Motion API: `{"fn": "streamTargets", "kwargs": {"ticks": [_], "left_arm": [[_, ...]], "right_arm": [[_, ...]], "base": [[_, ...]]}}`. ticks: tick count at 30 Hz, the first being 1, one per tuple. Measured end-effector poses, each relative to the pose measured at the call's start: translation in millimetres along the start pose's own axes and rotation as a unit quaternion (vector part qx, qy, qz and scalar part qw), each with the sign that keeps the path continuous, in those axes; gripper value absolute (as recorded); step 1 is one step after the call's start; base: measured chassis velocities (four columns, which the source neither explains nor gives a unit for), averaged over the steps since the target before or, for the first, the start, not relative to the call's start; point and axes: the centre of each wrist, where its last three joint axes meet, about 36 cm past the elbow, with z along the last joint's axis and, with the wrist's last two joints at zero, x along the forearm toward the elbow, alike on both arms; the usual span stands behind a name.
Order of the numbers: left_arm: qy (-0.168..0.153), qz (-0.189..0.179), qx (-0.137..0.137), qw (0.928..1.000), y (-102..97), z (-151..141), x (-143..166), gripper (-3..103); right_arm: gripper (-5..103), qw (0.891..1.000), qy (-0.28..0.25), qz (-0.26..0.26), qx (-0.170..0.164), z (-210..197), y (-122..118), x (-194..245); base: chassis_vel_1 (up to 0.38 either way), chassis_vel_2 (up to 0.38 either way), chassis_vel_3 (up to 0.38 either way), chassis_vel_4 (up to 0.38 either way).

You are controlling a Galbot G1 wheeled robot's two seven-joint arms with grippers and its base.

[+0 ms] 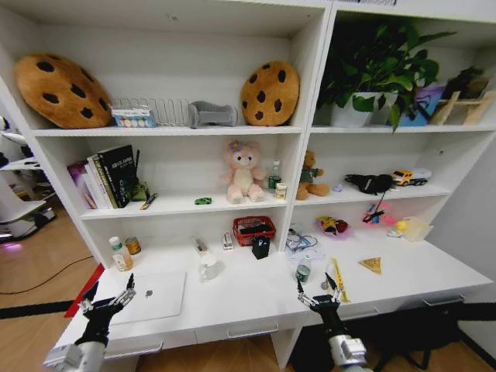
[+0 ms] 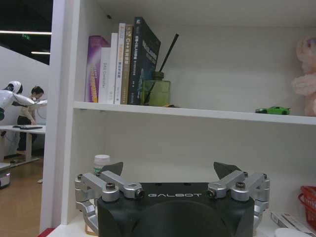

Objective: Organize the objects on the table.

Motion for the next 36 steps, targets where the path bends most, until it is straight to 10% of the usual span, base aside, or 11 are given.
{"fn": "streamTargets", "kwargs": {"ticks": [19, 36], "left_arm": [[0.003, 0.001, 0.001, 1.0000, -7.0, 2, 6, 100], [0.004, 0.000, 0.002, 1.0000, -10.8, 3, 10, 100]], "right_arm": [[100, 1.000, -0.016, -0.023, -0.007, 12, 2, -15], [100, 0.992, 0.002, -0.078, -0.098, 21, 12, -54]], "base": [[-0.135, -0.154, 0.143, 0.125], [0.014, 0.018, -0.008, -0.010]]}}
